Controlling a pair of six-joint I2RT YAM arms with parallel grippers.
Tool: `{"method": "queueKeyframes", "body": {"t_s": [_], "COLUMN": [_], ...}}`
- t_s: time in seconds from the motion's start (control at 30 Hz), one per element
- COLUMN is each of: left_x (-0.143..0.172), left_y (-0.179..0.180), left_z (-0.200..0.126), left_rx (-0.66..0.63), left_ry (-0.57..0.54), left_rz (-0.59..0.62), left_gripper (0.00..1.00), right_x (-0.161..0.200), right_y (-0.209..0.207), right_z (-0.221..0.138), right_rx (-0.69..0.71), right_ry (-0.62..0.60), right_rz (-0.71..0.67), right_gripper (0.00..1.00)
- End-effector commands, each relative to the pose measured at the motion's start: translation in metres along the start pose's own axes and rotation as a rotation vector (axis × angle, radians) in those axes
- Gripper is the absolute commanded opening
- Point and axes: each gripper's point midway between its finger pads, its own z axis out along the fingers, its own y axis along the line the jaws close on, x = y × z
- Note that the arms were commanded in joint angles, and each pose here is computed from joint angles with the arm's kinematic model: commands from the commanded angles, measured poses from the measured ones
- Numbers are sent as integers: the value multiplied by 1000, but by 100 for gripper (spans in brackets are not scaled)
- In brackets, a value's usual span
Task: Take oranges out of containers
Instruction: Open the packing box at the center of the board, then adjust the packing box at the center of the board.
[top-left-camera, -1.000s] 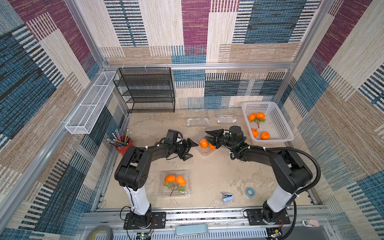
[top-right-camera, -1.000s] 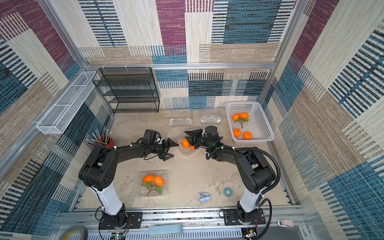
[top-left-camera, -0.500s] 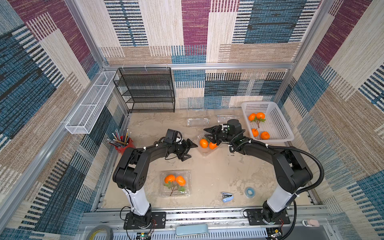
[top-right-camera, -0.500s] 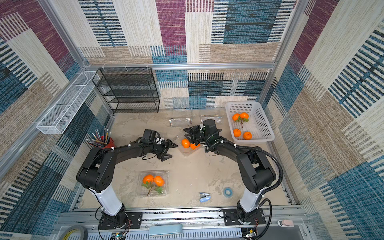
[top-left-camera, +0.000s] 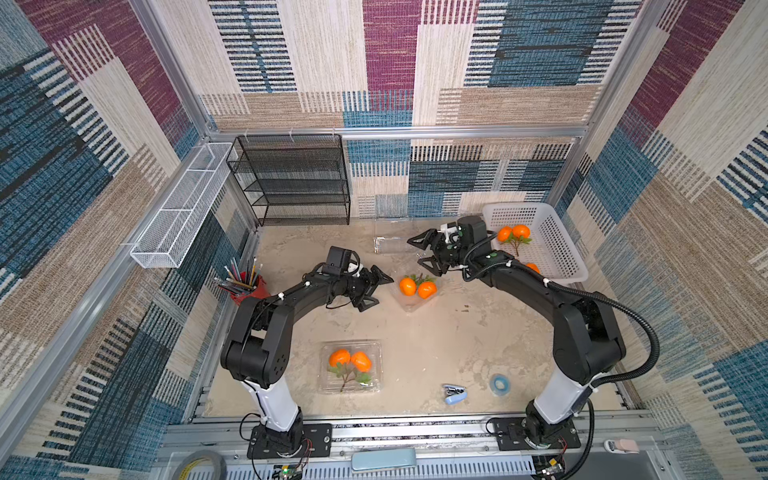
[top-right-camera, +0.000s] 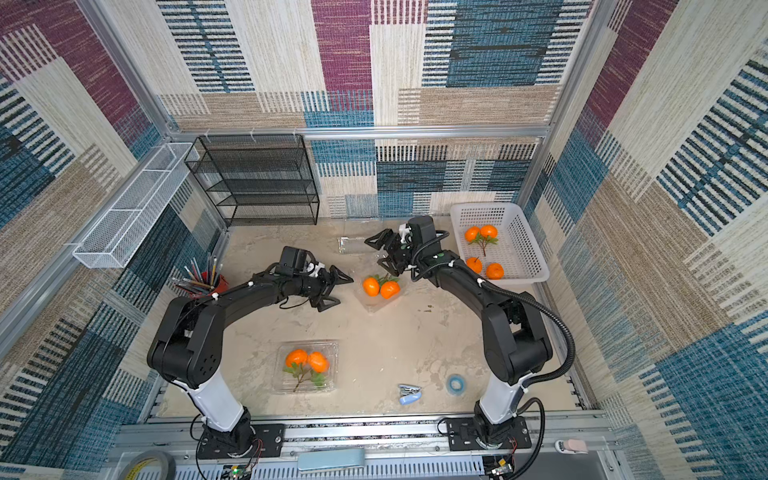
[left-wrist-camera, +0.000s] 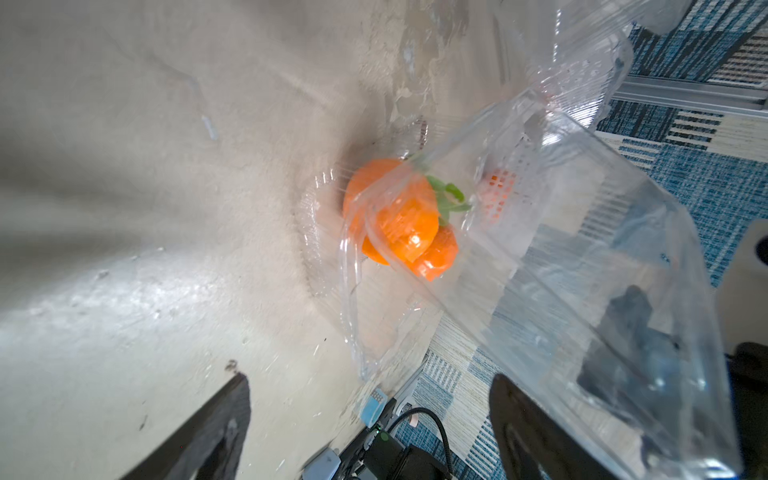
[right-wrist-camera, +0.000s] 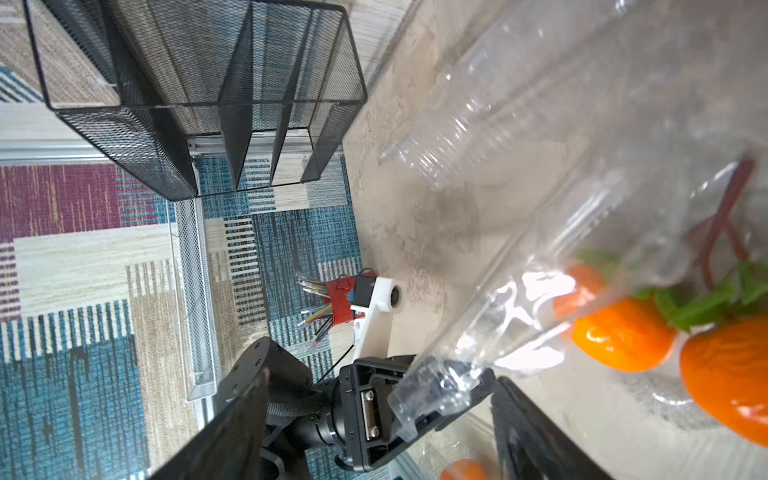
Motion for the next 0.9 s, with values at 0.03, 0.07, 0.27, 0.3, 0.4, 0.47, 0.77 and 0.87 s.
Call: {"method": "queueKeyframes", "body": {"t_s": [0.03,0.07,0.27,0.3,0.4,0.47,0.77,0.87], "left_x": [-5,-6,-7,-7,-4,-2,3,3], "left_y": [-6,-8,-14,-14,-11,-8,-1,-1], "left_z": [-3,-4,-7,-7,-9,-10,-18,-20], "left_rx": [-3,2,11,10,0,-3,-27,-32], "left_ry": [5,3,-1,-1,-1,1,-11,-16], "left_rz": [40,41,44,45,47,44,41,42], "left_gripper": [91,91,91,91,92,92,92,92], "right_x": [-10,-16,-29,-31,-37,-44,-42,-38], "right_y": [-29,-35,-93,-100,-118,-127,-162,-168], "right_z": [-11,-14,-16,-15,-14,-13,4,3], "right_rx": [154,192,421,444,509,557,610,612], "right_ry": [8,-14,-31,-33,-45,-57,1,5], "right_rz": [-158,-192,-367,-387,-432,-460,-485,-482], "right_gripper": [89,88,78,75,70,68,45,39]}}
